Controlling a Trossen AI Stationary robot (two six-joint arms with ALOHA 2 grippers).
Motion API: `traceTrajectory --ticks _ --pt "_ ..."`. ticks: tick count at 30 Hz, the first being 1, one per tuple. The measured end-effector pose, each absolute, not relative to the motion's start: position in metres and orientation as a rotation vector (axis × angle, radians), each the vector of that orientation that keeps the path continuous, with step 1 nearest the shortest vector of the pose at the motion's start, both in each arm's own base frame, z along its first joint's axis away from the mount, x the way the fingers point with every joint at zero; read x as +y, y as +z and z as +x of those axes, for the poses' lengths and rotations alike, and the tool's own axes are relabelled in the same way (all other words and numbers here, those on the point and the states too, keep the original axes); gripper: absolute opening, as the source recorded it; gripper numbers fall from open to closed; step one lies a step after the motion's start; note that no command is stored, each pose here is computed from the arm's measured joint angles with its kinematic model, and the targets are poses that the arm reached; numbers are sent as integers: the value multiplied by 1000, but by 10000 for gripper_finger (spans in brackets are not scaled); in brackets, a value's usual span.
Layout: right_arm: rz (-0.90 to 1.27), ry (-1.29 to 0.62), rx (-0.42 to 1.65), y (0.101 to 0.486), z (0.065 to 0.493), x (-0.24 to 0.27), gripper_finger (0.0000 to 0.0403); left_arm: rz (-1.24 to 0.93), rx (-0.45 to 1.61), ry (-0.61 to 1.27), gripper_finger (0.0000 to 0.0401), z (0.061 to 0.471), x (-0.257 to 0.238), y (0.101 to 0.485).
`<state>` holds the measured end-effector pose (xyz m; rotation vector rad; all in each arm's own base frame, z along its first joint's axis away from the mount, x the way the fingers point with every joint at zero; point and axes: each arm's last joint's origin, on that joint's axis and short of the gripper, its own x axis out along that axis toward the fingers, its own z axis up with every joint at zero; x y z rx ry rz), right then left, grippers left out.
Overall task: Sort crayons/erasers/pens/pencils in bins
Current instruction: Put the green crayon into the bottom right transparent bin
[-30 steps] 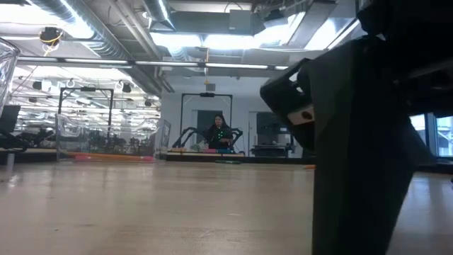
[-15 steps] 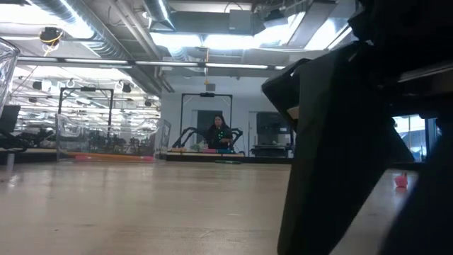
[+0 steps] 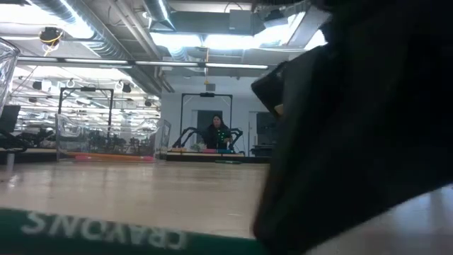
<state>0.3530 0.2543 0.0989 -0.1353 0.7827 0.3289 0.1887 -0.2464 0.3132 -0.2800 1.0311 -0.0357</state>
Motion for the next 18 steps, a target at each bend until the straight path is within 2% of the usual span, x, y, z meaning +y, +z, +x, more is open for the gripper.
traceTrajectory --ticks 18 --pt "-10 235 810 109 368 226 4 -278 1031 -37 96 189 -246 313"
